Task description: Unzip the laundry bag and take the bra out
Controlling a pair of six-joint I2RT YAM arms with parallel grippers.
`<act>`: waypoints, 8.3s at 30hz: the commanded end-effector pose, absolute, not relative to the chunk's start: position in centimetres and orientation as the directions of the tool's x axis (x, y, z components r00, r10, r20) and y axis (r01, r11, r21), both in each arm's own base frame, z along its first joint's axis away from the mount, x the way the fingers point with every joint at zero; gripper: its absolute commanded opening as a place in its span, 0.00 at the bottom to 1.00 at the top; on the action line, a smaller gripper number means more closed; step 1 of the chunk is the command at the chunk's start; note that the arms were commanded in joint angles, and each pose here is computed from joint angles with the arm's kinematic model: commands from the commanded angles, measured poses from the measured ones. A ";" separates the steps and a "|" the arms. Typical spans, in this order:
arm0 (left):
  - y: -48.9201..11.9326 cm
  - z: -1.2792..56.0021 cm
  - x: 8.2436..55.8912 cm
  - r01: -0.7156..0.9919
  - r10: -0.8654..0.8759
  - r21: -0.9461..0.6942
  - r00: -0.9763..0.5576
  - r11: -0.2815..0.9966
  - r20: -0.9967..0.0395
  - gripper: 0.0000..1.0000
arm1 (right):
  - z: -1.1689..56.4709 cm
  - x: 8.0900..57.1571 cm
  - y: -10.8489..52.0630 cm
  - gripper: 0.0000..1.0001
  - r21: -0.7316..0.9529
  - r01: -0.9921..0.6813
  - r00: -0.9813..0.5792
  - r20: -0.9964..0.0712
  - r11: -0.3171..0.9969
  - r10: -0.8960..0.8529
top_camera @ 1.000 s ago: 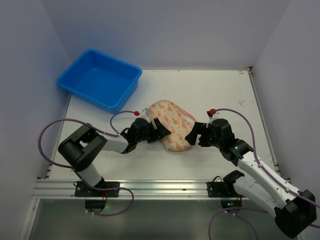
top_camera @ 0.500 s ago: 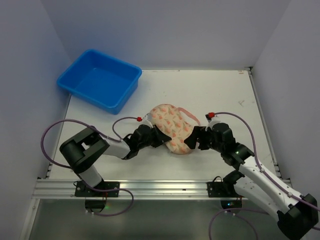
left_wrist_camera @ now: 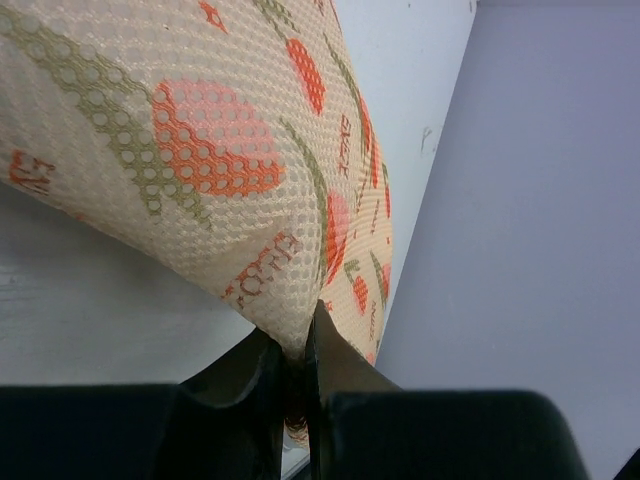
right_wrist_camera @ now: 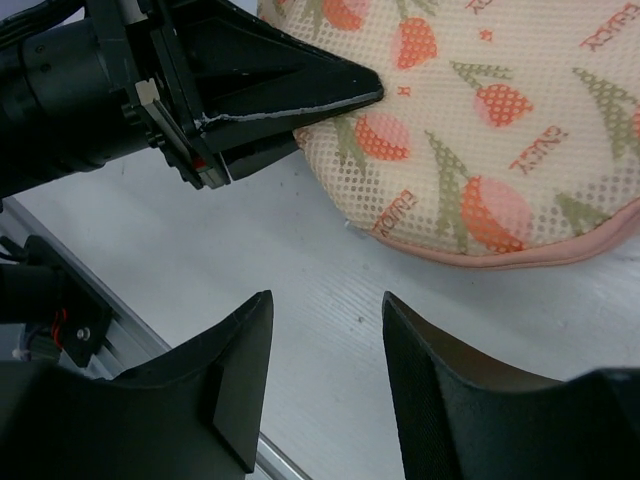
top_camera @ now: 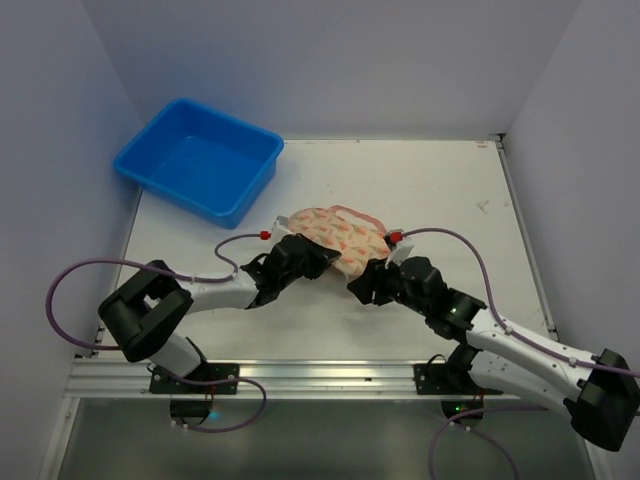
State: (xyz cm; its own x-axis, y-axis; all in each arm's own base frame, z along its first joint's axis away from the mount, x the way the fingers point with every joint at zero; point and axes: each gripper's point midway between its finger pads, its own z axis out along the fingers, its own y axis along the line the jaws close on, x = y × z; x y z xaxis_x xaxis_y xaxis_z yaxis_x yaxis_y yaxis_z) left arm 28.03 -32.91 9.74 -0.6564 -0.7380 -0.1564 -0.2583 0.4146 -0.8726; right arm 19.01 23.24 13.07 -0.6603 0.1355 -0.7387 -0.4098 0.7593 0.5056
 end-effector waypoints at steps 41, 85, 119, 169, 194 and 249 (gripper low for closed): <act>-32.4 15.9 29.6 -0.297 -0.836 -0.919 -0.545 0.258 -0.058 0.01 | 16.1 25.7 27.0 0.26 0.380 -0.370 -0.428 -0.880 0.848 0.207; -27.7 11.7 33.2 0.106 -0.398 -0.724 -0.777 0.681 -0.488 0.87 | 12.5 17.7 29.2 0.00 0.529 -0.500 -0.780 -0.619 0.685 -0.091; -25.2 7.9 26.6 -0.144 -0.569 -0.810 -0.779 0.568 -0.261 0.00 | 8.5 20.2 26.6 0.00 0.342 -0.367 -0.798 -0.594 0.865 -0.104; -24.9 8.0 28.0 -0.073 -0.469 -0.774 -0.829 0.628 -0.303 0.00 | 9.0 21.5 35.1 0.00 0.502 -0.456 -0.817 -0.564 0.735 -0.121; -22.6 11.4 38.4 0.122 -0.275 -0.637 -0.829 0.761 -0.487 0.09 | 10.4 19.8 21.0 0.00 0.449 -0.272 -0.854 -0.521 0.851 0.002; -30.1 10.7 34.6 0.296 -0.087 -0.620 -0.856 0.727 -0.510 0.01 | 11.6 17.6 22.4 0.00 0.535 -0.330 -0.851 -0.526 0.778 0.001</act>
State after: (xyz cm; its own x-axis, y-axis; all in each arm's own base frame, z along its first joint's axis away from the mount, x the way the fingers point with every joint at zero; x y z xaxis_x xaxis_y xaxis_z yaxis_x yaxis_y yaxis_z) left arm 31.39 -30.54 9.91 -0.8906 -0.1492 -0.4297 0.2183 0.6885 -0.6916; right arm 18.55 20.66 11.14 -0.8372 0.0516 -0.5444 -0.2663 0.8311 0.4883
